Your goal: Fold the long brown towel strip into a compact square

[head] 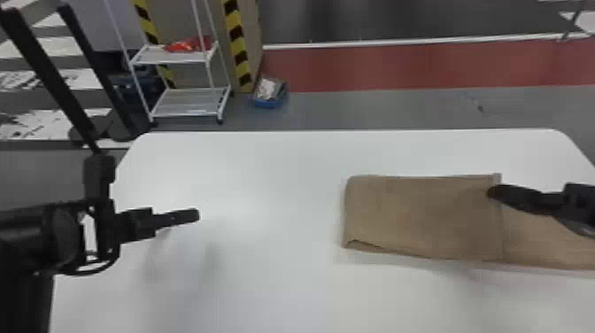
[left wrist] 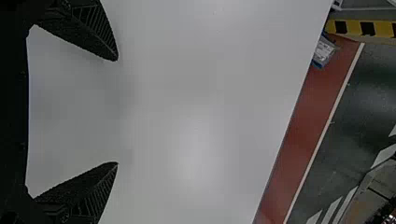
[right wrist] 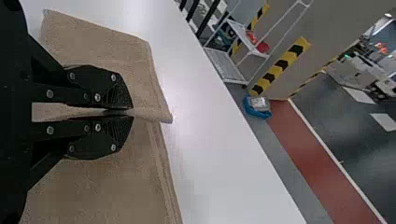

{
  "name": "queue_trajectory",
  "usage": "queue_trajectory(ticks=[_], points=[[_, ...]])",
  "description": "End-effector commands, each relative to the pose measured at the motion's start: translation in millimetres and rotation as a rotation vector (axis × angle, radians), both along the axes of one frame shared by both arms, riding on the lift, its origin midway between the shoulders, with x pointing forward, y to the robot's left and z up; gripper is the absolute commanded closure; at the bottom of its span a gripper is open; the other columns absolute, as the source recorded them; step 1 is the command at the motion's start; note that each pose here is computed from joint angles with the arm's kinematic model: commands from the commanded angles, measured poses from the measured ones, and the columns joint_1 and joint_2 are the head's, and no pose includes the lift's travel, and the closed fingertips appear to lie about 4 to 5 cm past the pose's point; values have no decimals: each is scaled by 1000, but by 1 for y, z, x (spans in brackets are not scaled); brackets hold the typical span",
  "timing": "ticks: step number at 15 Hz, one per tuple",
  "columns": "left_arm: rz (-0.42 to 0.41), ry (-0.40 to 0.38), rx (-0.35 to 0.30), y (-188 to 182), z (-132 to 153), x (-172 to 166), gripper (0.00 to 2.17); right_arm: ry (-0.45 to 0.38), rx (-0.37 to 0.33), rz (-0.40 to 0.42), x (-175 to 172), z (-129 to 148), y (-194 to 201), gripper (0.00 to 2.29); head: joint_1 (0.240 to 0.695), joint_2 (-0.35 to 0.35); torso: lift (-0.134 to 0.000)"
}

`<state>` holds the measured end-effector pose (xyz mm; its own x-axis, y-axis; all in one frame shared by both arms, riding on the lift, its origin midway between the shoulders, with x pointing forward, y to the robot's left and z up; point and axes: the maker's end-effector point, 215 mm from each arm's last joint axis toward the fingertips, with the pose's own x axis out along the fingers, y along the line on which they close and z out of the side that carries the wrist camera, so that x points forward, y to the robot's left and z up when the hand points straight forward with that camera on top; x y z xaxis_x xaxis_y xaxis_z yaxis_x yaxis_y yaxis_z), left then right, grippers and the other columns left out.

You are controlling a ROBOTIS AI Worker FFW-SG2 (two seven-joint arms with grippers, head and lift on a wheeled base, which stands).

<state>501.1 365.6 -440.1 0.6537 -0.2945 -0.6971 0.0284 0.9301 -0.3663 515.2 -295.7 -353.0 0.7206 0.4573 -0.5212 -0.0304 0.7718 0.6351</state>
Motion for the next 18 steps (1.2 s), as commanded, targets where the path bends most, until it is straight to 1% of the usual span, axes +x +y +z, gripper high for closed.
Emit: queue_trajectory(ticks=[1, 2, 3, 5, 6, 7, 8, 9, 10, 11, 12, 13, 15, 17, 18], points=[[4, 0, -2, 0, -1, 0, 83, -17, 8, -84, -2, 10, -49, 1035, 695, 76, -125], [2, 1, -3, -1, -1, 0, 83, 20, 26, -97, -9, -7, -53, 1031, 695, 55, -125], [-1, -3, -2, -3, 0, 0, 83, 62, 40, -92, -12, -24, -48, 1031, 695, 37, -125], [5, 5, 1, -1, 1, -3, 83, 110, 44, -78, -14, -42, -40, 1035, 695, 21, -125], [5, 2, 1, -1, 3, -2, 83, 111, 47, -77, -13, -42, -40, 1031, 695, 24, -125], [6, 1, -1, -1, 4, -2, 83, 105, 39, -88, -12, -39, -48, 1031, 695, 27, -125], [6, 1, -1, -1, 4, -2, 83, 82, 36, -98, -12, -29, -59, 1031, 695, 29, -125], [9, 0, -1, 0, 4, -2, 83, 48, 16, -139, -15, -13, -92, 1031, 695, 28, -125], [10, 1, 1, 1, 4, -2, 83, 35, 1, -174, -20, -4, -119, 1035, 695, 23, -125], [10, 1, 1, 1, 4, -2, 83, 41, -14, -197, -23, -3, -138, 1035, 695, 9, -125], [5, -2, 4, -1, 5, -1, 83, 60, -20, -197, -27, -9, -141, 1031, 695, -33, -125], [0, 3, 2, -5, 3, -1, 83, 87, -18, -193, -29, -21, -138, 1031, 695, -56, -125], [-4, 5, -2, -9, 1, -1, 83, 138, -9, -183, -32, -41, -130, 1031, 695, -78, -125], [-1, 9, 3, -8, 0, -3, 83, 142, -12, -172, -28, -42, -125, 1035, 695, -82, -125], [-1, 8, 5, -7, 1, -2, 83, 132, -15, -173, -22, -34, -129, 1031, 695, -79, -125]])
